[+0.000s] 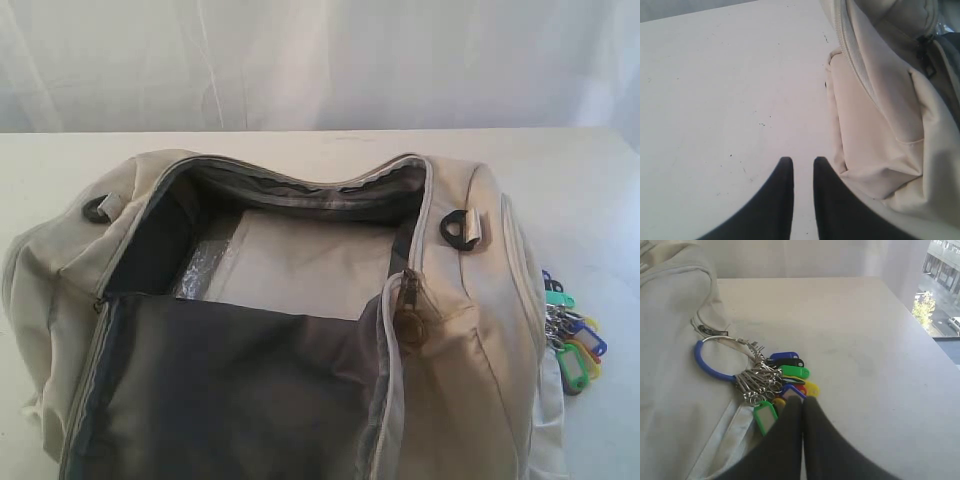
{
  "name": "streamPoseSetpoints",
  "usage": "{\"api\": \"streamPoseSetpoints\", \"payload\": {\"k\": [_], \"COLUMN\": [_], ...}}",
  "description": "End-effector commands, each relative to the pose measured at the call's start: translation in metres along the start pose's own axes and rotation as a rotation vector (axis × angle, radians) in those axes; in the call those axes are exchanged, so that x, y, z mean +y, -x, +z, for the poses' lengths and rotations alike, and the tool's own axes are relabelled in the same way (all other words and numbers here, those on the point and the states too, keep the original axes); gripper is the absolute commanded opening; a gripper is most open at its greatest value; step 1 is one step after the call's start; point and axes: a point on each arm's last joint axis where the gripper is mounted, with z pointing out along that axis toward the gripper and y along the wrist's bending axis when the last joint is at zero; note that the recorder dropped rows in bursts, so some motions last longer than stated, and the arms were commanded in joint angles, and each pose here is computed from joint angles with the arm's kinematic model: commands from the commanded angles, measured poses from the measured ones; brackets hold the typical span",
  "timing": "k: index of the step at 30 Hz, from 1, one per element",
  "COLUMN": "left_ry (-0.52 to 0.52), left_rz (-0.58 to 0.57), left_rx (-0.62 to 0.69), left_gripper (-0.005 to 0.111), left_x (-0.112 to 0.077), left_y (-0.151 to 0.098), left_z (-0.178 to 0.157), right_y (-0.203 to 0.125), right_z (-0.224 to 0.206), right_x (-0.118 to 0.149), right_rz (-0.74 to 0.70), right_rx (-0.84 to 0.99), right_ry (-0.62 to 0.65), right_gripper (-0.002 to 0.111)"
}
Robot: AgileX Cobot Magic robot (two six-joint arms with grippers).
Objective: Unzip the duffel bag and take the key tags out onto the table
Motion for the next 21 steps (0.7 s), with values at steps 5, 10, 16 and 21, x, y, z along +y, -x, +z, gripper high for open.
{"api": "streamPoseSetpoints", "payload": {"k": [5,10,16,21], "left_ry": [0.003,0.003,0.005,0.006], "left_rz": [-0.008,-0.008,-0.002,0.0], "left_rx": [-0.002,-0.002,0.001,0.003], "left_gripper": [0.021,0.021,0.021,0.021], "left_x": [0.0001,0.0001,0.0003,0.0003], "left_y": [-0.0009,-0.0009,-0.0011,-0.0013], "left_z": [0.0002,0.0002,0.0002,0.0002], "right_y": [-0.0013,-0.0011,-0.0012,-0.0012], "right_z": [0.0001,0.0001,0.0,0.0], "right_x": [-0.0002,0.0016,0.0024,0.0024], "right_rz": [0.005,-0.009,-0.013,-0.013], "right_rx": [-0.002,-0.003,-0.003,-0.003], "right_ry": [-0.004,0.029,0.044,0.044], "right_gripper": [0.0,0.0,0.0,0.0]}}
